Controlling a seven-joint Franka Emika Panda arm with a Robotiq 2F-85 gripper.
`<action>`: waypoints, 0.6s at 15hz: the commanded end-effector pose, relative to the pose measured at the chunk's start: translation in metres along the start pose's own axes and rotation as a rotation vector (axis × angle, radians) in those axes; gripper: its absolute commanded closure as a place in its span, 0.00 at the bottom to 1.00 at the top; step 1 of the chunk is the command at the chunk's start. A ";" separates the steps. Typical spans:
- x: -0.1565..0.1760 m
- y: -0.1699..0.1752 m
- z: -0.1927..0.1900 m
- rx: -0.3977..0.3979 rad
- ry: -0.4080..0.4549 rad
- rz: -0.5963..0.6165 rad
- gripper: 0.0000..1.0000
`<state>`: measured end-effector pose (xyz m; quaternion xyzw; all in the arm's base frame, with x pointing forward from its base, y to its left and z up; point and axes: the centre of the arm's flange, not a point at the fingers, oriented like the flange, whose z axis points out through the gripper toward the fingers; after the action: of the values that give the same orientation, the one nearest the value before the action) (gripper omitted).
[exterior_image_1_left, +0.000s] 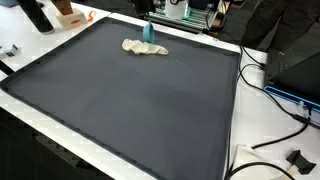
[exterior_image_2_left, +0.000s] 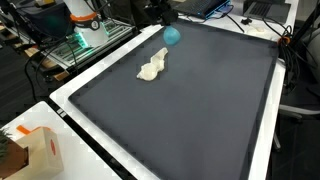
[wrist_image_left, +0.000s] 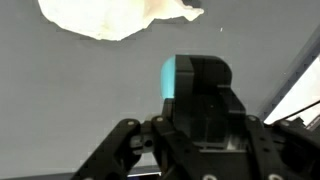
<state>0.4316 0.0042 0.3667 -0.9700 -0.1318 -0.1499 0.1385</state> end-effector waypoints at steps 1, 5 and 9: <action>-0.013 0.015 0.001 0.103 -0.039 0.100 0.75; -0.025 0.029 0.003 0.208 -0.023 0.169 0.75; -0.036 0.045 0.005 0.322 0.052 0.228 0.75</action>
<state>0.4171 -0.0282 0.3503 -0.9537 -0.0527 -0.1257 0.2681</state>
